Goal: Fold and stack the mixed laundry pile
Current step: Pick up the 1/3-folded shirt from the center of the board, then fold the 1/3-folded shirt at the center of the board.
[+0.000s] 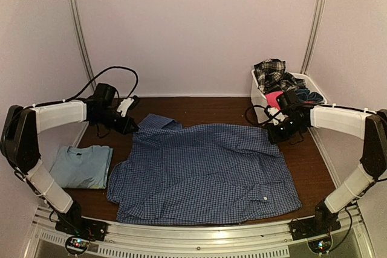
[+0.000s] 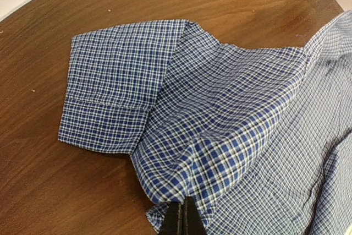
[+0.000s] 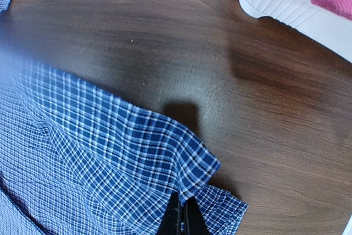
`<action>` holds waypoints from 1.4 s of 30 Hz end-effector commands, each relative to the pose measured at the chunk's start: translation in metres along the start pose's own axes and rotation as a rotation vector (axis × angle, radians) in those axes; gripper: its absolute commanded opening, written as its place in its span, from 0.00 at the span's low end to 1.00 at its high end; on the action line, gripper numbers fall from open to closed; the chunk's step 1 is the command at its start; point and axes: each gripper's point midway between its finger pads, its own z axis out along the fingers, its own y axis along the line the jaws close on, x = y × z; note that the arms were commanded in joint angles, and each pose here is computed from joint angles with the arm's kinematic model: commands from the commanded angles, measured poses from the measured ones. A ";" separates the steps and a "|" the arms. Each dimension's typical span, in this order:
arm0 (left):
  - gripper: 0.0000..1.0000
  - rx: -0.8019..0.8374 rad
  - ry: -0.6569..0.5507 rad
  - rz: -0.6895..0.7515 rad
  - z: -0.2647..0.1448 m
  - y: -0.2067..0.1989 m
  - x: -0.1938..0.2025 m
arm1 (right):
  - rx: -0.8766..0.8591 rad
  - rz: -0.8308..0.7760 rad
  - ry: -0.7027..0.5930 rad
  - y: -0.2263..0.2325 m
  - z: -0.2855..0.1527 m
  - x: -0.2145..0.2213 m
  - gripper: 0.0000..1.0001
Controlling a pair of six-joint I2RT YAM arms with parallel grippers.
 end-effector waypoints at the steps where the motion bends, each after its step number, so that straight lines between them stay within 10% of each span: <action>1: 0.00 0.061 0.050 0.161 -0.003 -0.027 0.024 | -0.054 -0.035 0.028 0.007 -0.004 0.010 0.00; 4: 0.04 0.066 0.124 0.245 0.000 -0.040 0.046 | -0.071 -0.069 0.096 0.009 -0.005 0.026 0.09; 11: 0.52 0.077 0.035 -0.081 -0.012 -0.012 0.029 | -0.036 -0.107 0.035 0.004 -0.035 0.018 0.91; 21: 0.53 -0.014 0.087 -0.383 0.043 0.041 -0.004 | -0.179 -0.252 0.075 0.029 -0.013 -0.018 0.78; 42: 0.54 -0.034 0.157 -0.407 0.076 0.060 -0.005 | -0.298 -0.072 0.312 -0.004 0.069 0.016 0.73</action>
